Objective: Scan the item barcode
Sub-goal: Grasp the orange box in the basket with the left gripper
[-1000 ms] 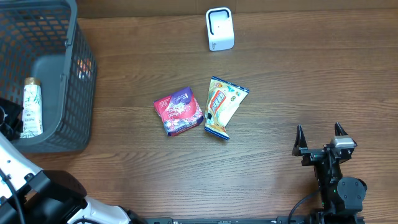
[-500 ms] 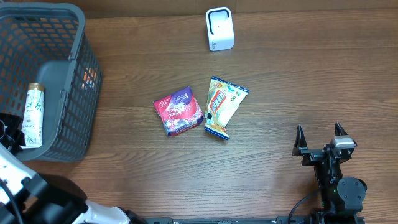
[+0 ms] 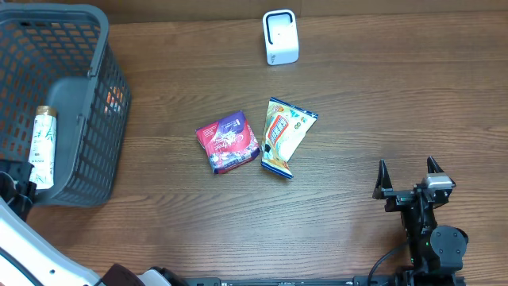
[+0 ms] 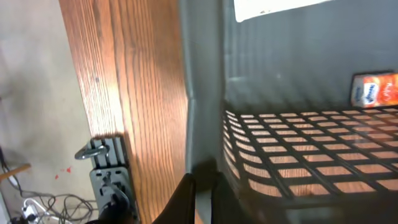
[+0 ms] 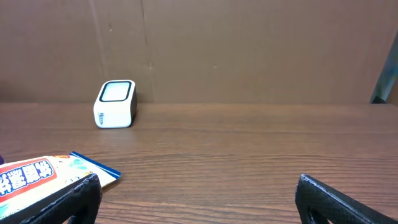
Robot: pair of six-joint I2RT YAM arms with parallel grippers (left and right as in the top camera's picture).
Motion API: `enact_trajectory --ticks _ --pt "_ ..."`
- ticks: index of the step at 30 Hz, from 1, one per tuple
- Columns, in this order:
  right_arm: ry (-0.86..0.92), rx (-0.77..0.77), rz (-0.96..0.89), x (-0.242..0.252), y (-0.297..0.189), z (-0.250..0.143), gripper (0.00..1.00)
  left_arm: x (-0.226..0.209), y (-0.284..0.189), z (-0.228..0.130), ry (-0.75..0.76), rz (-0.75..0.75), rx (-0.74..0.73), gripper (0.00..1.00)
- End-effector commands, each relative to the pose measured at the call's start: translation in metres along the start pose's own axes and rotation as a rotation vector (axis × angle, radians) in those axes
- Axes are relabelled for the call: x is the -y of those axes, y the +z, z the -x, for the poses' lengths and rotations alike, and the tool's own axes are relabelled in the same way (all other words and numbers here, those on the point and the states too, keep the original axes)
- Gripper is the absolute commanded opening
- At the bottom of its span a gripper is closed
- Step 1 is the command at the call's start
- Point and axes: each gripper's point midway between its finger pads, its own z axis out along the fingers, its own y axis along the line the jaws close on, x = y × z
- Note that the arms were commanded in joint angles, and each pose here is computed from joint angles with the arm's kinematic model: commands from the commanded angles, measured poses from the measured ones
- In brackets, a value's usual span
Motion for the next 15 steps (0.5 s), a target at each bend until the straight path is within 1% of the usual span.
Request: enact_trajectory --ticks 1,5,9,11,13,15 --pt "0.001 0.007 0.002 -0.001 0.000 -0.001 1.00 0.000 0.013 0.007 -0.041 0.018 0.017 0.04" --pt "0.001 0.007 0.002 -0.001 0.000 -0.001 1.00 0.019 0.019 0.029 -0.045 -0.055 0.096 0.04" --pt "0.001 0.007 0.002 -0.001 0.000 -0.001 1.00 0.043 0.015 0.039 0.038 -0.168 0.128 0.04" --pt "0.001 0.007 0.002 -0.001 0.000 -0.001 1.00 0.045 0.015 0.038 0.059 -0.178 0.123 0.04" --pt "0.001 0.007 0.002 -0.001 0.000 -0.001 1.00 0.039 0.017 0.030 0.060 -0.157 0.092 0.04" --pt "0.001 0.007 0.002 -0.001 0.000 -0.001 1.00 0.029 0.019 0.013 0.069 -0.113 0.021 0.04"
